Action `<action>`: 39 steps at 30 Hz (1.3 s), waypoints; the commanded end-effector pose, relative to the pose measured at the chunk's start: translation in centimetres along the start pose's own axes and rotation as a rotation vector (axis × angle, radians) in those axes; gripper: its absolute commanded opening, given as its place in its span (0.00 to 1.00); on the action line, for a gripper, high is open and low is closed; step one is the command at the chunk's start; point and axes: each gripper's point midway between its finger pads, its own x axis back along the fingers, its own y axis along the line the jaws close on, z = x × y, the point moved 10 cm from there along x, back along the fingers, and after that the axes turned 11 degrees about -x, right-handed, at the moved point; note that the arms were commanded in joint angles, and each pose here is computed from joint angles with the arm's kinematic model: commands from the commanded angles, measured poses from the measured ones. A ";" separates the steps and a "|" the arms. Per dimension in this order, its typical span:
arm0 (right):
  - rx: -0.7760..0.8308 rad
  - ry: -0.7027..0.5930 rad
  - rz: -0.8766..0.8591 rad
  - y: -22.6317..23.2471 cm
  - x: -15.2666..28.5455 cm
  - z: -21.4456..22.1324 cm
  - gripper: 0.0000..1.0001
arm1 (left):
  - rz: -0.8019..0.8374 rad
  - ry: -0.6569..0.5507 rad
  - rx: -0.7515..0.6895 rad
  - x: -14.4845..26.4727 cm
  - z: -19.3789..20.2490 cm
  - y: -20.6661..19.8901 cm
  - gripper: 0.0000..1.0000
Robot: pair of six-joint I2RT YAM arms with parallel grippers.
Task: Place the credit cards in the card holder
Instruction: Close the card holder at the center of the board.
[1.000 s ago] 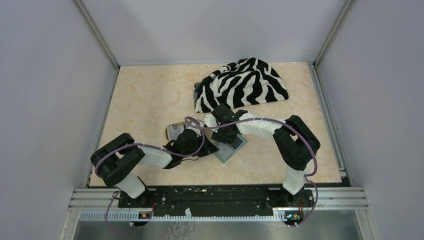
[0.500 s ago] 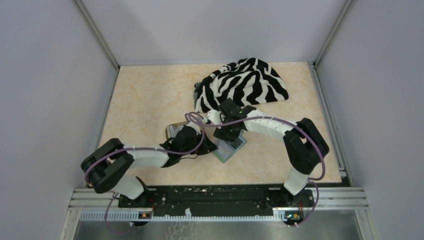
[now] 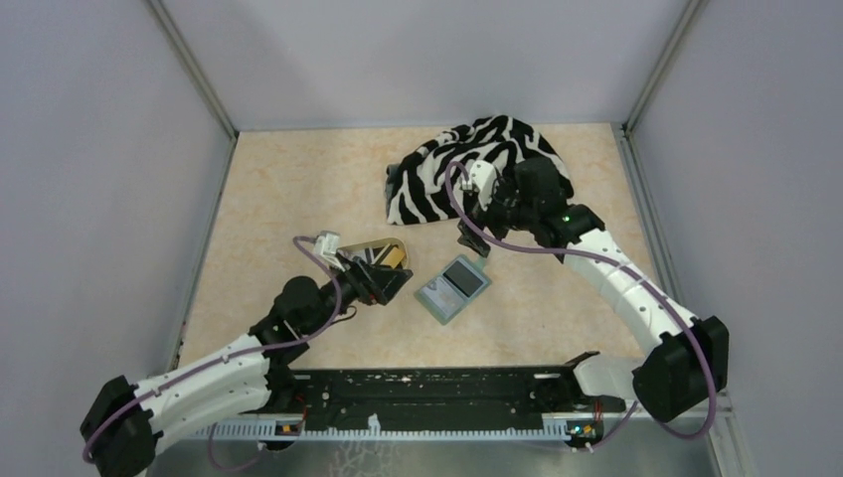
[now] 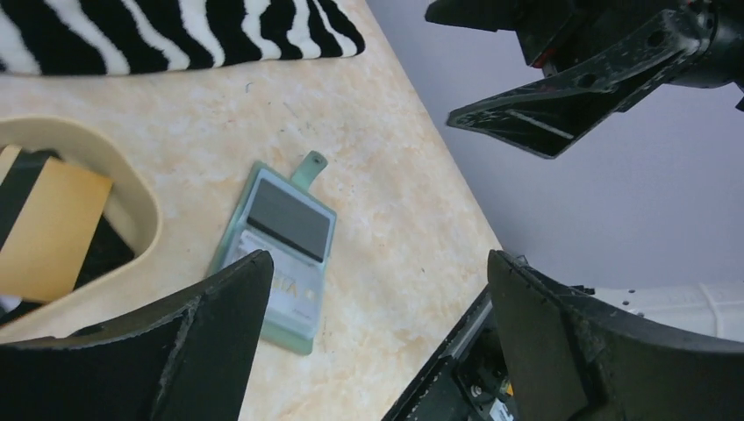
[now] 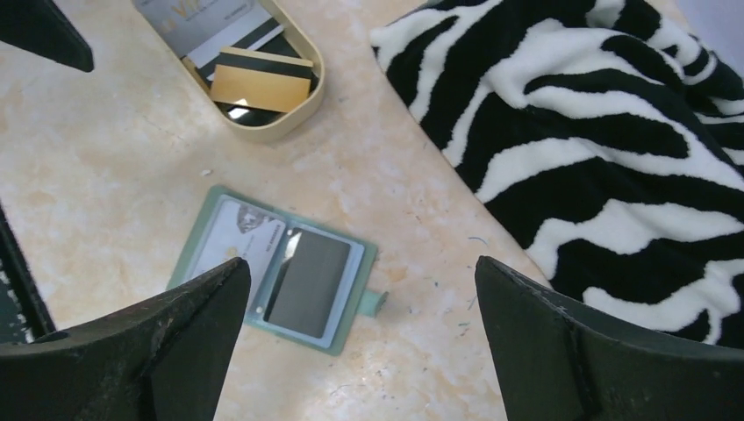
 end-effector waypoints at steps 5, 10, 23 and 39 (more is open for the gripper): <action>-0.220 0.028 -0.173 0.1 -2.2 4.2 0.98 | 0.035 -0.145 0.255 4.1 4.0 2.8 0.98; -0.388 0.136 -0.130 -2.7 -3.4 7.8 0.89 | -0.002 0.042 0.323 3.8 5.8 2.9 0.98; -0.525 0.319 -0.063 -5.2 -6.2 11.8 0.66 | -0.160 0.335 0.480 -0.8 9.7 3.1 0.78; -0.604 0.367 -0.096 -5.2 -8.0 13.2 0.37 | -0.337 0.338 0.551 -3.8 12.3 4.1 0.76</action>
